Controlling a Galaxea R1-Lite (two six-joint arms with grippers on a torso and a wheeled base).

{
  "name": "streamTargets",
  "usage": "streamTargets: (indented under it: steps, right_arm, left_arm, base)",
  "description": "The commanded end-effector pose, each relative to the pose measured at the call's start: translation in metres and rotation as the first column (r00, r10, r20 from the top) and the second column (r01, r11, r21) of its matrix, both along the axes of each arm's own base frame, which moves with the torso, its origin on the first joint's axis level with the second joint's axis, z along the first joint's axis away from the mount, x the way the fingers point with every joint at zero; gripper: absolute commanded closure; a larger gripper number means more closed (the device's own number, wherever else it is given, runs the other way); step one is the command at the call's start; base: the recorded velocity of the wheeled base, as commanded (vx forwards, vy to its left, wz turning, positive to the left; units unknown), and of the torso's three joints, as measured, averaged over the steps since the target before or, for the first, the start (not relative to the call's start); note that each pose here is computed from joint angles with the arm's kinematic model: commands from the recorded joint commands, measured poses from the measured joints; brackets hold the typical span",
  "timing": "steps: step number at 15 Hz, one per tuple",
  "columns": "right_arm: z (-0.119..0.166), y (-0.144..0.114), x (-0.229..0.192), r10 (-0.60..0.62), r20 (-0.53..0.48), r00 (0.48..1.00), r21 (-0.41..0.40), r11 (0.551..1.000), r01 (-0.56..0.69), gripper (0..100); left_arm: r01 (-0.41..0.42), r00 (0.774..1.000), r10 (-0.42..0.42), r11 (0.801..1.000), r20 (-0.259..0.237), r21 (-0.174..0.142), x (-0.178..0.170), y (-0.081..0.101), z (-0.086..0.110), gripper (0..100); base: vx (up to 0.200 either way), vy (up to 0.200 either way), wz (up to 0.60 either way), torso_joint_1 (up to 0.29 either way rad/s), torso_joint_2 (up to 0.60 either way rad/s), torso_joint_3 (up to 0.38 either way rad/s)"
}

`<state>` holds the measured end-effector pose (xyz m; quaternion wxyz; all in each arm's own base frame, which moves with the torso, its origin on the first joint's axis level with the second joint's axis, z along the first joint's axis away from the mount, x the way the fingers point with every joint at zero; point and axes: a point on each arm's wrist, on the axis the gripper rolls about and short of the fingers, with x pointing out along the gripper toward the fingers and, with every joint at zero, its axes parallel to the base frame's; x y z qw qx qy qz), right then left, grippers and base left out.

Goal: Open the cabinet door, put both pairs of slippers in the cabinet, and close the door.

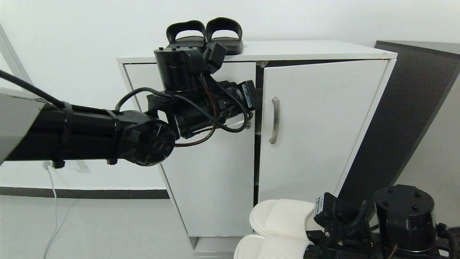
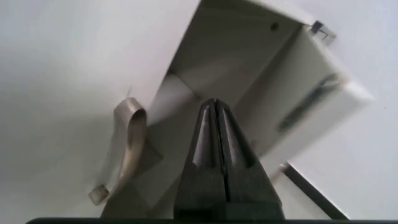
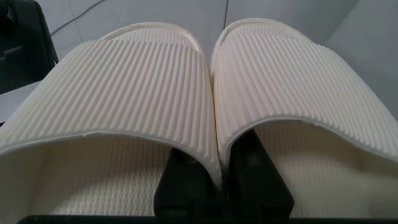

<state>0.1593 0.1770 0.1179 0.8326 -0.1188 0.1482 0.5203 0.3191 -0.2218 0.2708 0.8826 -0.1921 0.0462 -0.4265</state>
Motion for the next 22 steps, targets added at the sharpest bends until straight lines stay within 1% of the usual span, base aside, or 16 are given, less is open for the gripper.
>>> streamTargets:
  steps: [1, 4, 6, 7, 9, 10, 11, 13, 14, 16, 17, 18, 19, 20, 21, 22]
  right_arm:
    - [-0.003, 0.001, 0.0, 0.003, -0.008, 1.0, -0.008, 1.0, -0.003, 100]
    - [-0.005, 0.001, -0.001, 0.01, -0.015, 1.0, -0.015, 1.0, -0.01, 100]
    - [-0.007, 0.003, -0.003, 0.016, -0.02, 1.0, -0.021, 1.0, -0.017, 100]
    - [-0.007, 0.003, -0.003, 0.018, -0.019, 1.0, -0.022, 1.0, -0.019, 100]
    - [-0.007, 0.003, -0.003, 0.02, -0.021, 1.0, -0.023, 1.0, -0.02, 100]
    - [-0.008, 0.003, -0.003, 0.018, -0.022, 1.0, -0.025, 1.0, -0.019, 100]
    - [-0.008, 0.003, -0.003, 0.018, -0.022, 1.0, -0.023, 1.0, -0.018, 100]
    - [-0.007, 0.002, -0.002, 0.011, -0.02, 1.0, -0.019, 1.0, -0.012, 100]
    - [-0.008, 0.001, 0.002, -0.003, -0.023, 1.0, -0.02, 1.0, 0.003, 100]
    - [-0.006, 0.002, 0.009, -0.028, -0.017, 0.999, -0.009, 1.0, 0.028, 100]
    - [-0.007, 0.0, 0.012, -0.042, -0.02, 0.999, -0.01, 0.999, 0.042, 100]
    - [-0.009, 0.0, 0.016, -0.056, -0.024, 0.998, -0.014, 0.998, 0.056, 100]
    - [-0.01, 0.0, 0.019, -0.062, -0.024, 0.998, -0.014, 0.998, 0.062, 100]
    - [-0.01, 0.0, 0.021, -0.068, -0.022, 0.997, -0.013, 0.998, 0.068, 100]
    - [-0.01, 0.0, 0.021, -0.071, -0.021, 0.997, -0.013, 0.997, 0.071, 100]
    - [-0.01, 0.0, 0.021, -0.071, -0.019, 0.997, -0.011, 0.997, 0.071, 100]
  left_arm:
    - [-0.001, 1.0, 0.001, 1.0, -0.022, 0.013, 0.005, -0.004, -0.01, 100]
    - [0.046, 0.999, -0.046, 0.999, -0.025, 0.024, -0.016, -0.013, -0.013, 100]
    - [0.123, 0.992, -0.123, 0.992, 0.009, 0.01, -0.046, -0.026, -0.014, 100]
    - [0.157, 0.987, -0.157, 0.988, 0.03, 0.011, -0.062, -0.03, -0.013, 100]
    - [0.177, 0.983, -0.177, 0.984, 0.048, 0.009, -0.074, -0.029, -0.007, 100]
    - [0.175, 0.983, -0.176, 0.984, 0.05, 0.008, -0.074, -0.028, -0.006, 100]
    - [0.156, 0.987, -0.156, 0.988, 0.047, 0.012, -0.07, -0.022, -0.008, 100]
    - [0.091, 0.995, -0.092, 0.996, 0.044, 0.017, -0.064, 0.003, -0.008, 100]
    - [0.055, 0.997, -0.055, 0.998, 0.051, 0.013, -0.068, 0.021, -0.004, 100]
    - [-0.017, 0.996, 0.017, 1.0, 0.082, -0.003, -0.095, 0.066, 0.01, 100]
    - [-0.056, 0.993, 0.055, 0.998, 0.101, 0.003, -0.117, 0.091, 0.014, 100]
    - [-0.093, 0.989, 0.09, 0.995, 0.116, 0.023, -0.143, 0.115, 0.013, 100]
    - [-0.125, 0.985, 0.119, 0.991, 0.123, 0.039, -0.166, 0.134, 0.011, 100]
    - [-0.172, 0.979, 0.164, 0.983, 0.121, 0.062, -0.193, 0.155, 0.006, 100]
    - [-0.218, 0.971, 0.206, 0.971, 0.118, 0.097, -0.22, 0.173, -0.003, 100]
    - [-0.275, 0.959, 0.261, 0.952, 0.108, 0.133, -0.243, 0.188, -0.013, 100]
  base:
    - [0.0, 0.0, 0.0, 0.0, 0.0, 0.0]
    - [-0.2, 0.0, 0.0, 0.007, 0.0, 0.002]
    - [-0.2, 0.0, 0.0, 0.0, 0.0, 0.0]
    - [-0.2, 0.0, 0.0, 0.002, 0.0, 0.002]
    - [-0.2, 0.0, 0.0, 0.002, 0.0, 0.005]
    - [-0.2, 0.0, 0.0, -0.002, 0.0, 0.007]
    - [0.0, 0.0, 0.0, 0.0, 0.0, 0.0]
    - [0.0, 0.0, 0.0, 0.0, 0.0, 0.0]
    - [0.0, 0.0, 0.0, 0.0, 0.0, 0.0]
    - [0.0, 0.0, 0.0, 0.0, 0.0, 0.0]
    - [0.0, 0.0, 0.0, 0.0, 0.0, 0.0]
    - [0.0, 0.0, 0.0, 0.0, 0.0, 0.0]
    - [0.0, 0.0, 0.0, 0.0, 0.0, 0.0]
    - [0.0, 0.0, 0.0, 0.0, 0.0, 0.0]
    - [0.0, 0.0, 0.0, 0.0, 0.0, 0.0]
    - [0.0, 0.0, 0.0, 0.0, 0.0, 0.0]
